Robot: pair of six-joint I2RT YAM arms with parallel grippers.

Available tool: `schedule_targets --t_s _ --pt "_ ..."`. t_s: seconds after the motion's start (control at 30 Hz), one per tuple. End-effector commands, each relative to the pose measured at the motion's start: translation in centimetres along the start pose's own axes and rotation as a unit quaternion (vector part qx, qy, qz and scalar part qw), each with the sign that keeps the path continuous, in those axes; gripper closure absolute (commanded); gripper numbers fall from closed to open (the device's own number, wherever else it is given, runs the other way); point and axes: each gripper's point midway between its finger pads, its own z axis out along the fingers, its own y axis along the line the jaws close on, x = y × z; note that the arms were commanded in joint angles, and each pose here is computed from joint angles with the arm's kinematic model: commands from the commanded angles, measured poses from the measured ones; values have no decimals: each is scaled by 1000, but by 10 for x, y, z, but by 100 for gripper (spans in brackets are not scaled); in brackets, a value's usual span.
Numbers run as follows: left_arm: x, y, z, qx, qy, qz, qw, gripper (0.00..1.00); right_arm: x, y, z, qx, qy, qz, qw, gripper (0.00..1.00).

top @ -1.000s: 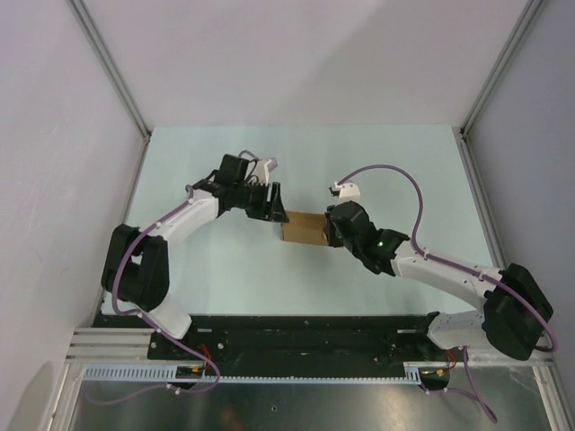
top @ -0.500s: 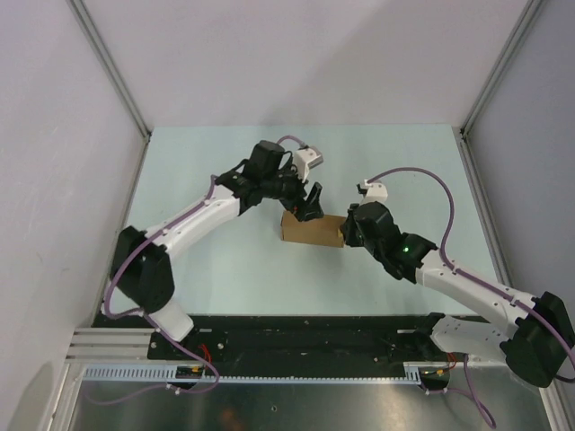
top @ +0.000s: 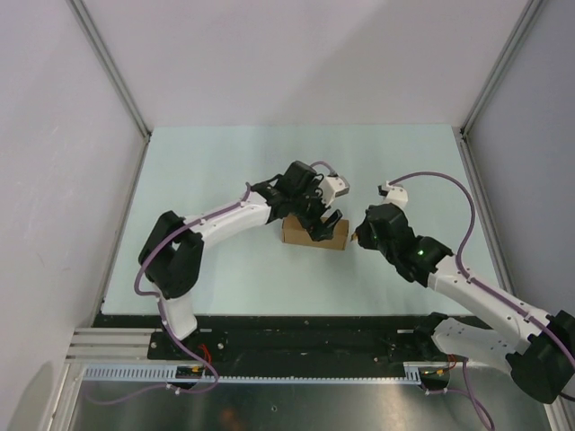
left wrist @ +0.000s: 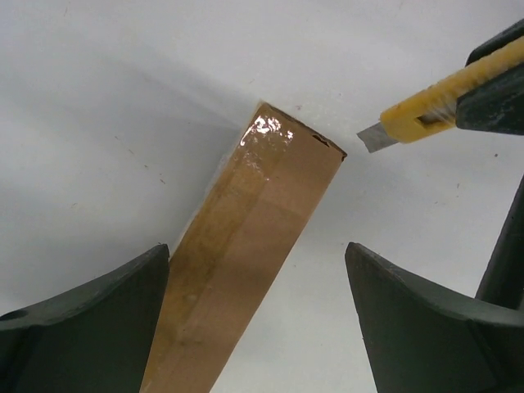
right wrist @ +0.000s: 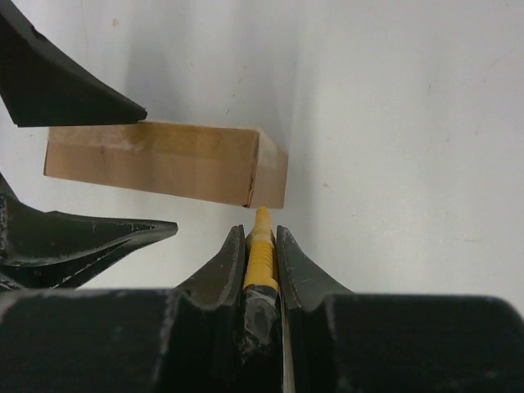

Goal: Unpack the express box

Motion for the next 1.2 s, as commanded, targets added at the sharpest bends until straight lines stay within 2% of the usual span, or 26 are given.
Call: schedule_targets --t_s 0.0,0.23,0.53,0.6,1.0,1.17 --pt "4 4 9 -5 9 50 999 8 -5 -9 -3 15 -11 15 1000 100" --pt "23 19 23 -58 49 58 995 10 -6 -15 -1 20 -11 20 1000 100" --pt "29 21 15 -88 58 49 993 25 -15 -22 1 25 -27 36 999 100" --pt "35 22 13 -94 63 40 993 29 -21 -19 4 21 -36 41 998 100" --pt "50 20 16 -95 78 41 992 34 -57 2 33 -29 -109 75 991 100" --pt "58 21 21 -96 87 47 990 42 -71 5 38 -57 -132 90 985 100"
